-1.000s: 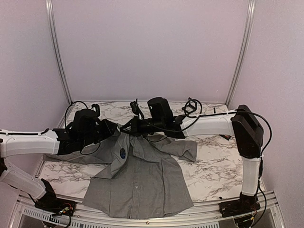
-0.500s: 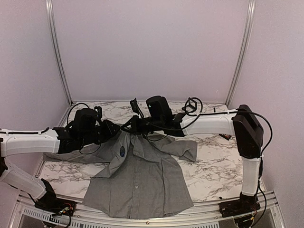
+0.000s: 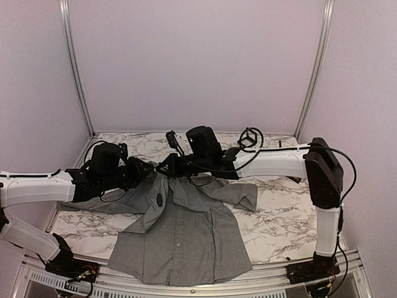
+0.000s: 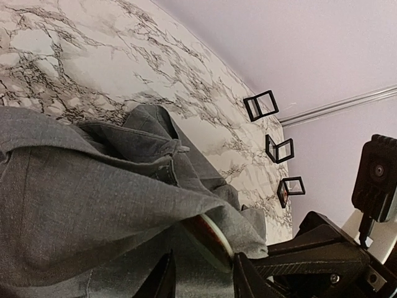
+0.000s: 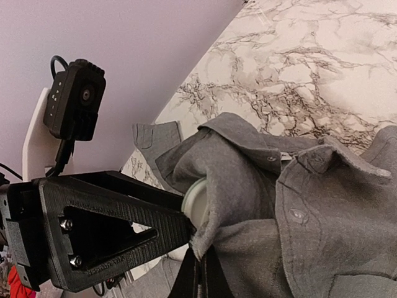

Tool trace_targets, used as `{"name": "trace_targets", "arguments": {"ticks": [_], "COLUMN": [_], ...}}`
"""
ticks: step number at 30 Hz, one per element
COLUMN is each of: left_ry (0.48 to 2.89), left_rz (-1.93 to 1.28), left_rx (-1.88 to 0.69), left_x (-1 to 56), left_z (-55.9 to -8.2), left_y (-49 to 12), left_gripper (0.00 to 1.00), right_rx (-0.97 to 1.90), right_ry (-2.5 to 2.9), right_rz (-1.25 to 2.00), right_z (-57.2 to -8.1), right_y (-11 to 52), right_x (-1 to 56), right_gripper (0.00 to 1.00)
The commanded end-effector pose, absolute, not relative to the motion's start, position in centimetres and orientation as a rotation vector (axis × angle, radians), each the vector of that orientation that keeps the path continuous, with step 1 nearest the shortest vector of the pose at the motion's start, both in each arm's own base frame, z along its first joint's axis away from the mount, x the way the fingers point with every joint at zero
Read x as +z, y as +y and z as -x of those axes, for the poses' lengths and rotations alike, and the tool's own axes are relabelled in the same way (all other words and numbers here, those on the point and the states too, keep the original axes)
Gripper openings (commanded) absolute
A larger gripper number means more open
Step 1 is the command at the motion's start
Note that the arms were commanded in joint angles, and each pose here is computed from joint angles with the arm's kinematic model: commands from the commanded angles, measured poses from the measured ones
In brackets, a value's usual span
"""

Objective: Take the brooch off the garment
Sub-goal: Pick up the brooch from the crumpled clothing.

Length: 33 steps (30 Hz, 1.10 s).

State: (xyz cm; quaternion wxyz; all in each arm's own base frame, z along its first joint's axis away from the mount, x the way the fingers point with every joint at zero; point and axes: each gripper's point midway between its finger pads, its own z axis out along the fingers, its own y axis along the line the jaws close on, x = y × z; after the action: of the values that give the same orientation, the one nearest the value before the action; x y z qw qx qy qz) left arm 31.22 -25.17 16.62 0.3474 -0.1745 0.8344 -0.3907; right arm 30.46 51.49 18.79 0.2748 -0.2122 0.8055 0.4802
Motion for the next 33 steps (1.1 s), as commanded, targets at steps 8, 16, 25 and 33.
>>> {"name": "trace_targets", "arguments": {"ticks": [8,16,25,33], "left_ry": [2.154,2.137,2.148,2.143], "left_rz": [0.523,0.584,0.556,0.56], "left_rx": [-1.105,-1.116,-1.173,-1.164], "left_x": [16.0,15.7,15.9,16.1], "left_z": [-31.3,-31.8,-31.7,-31.8], "left_y": [-25.1,-24.4,-25.2,-25.0], "left_gripper": [0.27,0.25,0.32,0.31], "right_rx": [1.263,1.223,1.196,1.167], "right_ry": [2.075,2.073,2.095,2.097], "right_rz": [0.619,0.647,0.677,0.692], "right_z": [-30.2,-30.0,-29.8,-29.8], "right_y": [52.4,52.6,53.0,53.1], "right_x": [22.2,22.1,21.4,21.2], "right_gripper": [0.0,0.0,0.0,0.0]}}
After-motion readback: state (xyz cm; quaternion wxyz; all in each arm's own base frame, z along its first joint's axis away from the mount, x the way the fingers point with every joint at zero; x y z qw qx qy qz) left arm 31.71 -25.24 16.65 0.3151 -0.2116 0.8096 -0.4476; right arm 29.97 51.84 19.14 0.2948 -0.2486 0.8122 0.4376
